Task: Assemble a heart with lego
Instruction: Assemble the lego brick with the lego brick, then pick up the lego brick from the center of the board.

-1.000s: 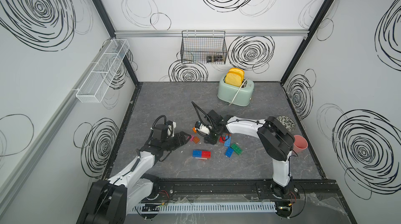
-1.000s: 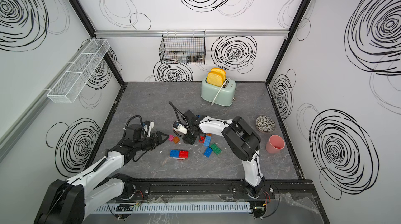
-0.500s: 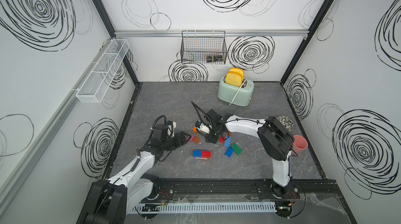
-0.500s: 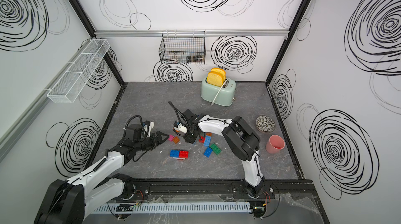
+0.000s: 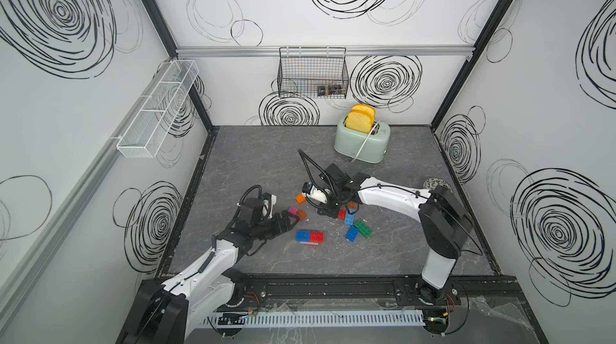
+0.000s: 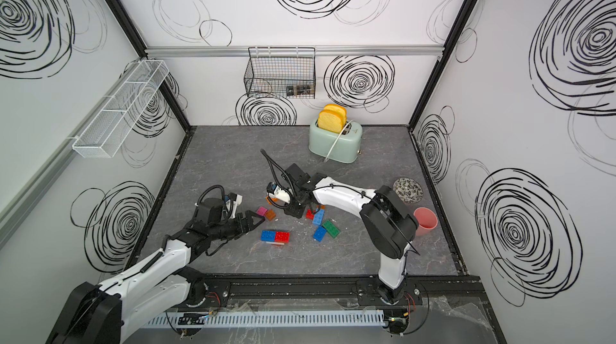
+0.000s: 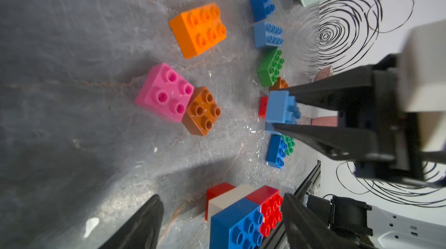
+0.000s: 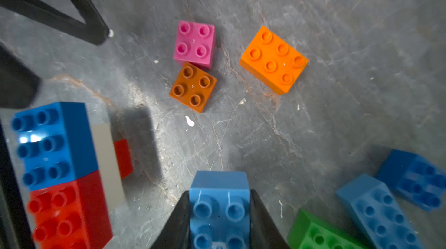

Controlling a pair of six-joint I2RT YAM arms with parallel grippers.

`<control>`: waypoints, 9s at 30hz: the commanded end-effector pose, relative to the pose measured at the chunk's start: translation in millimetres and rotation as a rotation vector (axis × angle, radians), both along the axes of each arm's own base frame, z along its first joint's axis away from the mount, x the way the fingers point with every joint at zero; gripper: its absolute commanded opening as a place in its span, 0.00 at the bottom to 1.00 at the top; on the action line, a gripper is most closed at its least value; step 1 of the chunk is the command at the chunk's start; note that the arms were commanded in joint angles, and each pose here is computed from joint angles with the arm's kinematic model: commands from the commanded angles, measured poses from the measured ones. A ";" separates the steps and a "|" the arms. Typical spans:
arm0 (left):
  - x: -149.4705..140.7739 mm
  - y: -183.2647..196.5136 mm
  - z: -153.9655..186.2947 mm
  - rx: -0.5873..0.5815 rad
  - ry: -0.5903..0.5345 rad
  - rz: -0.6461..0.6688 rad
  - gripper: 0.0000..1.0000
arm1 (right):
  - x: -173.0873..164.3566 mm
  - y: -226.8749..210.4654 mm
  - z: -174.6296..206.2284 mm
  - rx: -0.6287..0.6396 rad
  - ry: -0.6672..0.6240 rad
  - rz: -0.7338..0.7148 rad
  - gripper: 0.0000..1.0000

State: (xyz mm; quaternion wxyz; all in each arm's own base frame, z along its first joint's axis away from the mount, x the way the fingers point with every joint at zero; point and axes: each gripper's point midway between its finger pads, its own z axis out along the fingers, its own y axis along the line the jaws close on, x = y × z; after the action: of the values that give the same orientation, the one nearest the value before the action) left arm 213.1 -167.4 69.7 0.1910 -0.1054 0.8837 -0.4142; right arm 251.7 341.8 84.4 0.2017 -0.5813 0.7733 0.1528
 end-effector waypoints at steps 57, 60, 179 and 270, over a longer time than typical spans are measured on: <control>-47.7 -16.2 -46.3 -0.043 0.049 -0.016 0.67 | -101.7 6.4 -25.2 -0.173 0.075 0.163 0.23; -47.6 -15.8 -47.1 -0.040 0.050 -0.016 0.67 | -101.9 3.2 -24.5 -0.163 0.046 0.169 0.23; -37.7 -9.9 -30.5 -0.155 0.045 0.061 0.74 | -101.6 -4.4 -46.9 -0.255 0.022 0.233 0.22; 18.3 19.4 -3.2 -0.070 -0.052 0.143 0.79 | 108.2 -90.7 -42.1 0.115 0.218 -0.655 0.67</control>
State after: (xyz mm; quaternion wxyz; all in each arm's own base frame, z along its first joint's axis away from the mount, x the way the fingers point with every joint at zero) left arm 227.4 -148.1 61.4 0.2254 -0.1705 0.8606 -0.4237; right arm 344.9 249.5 38.5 0.1751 -0.2790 0.9271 0.1790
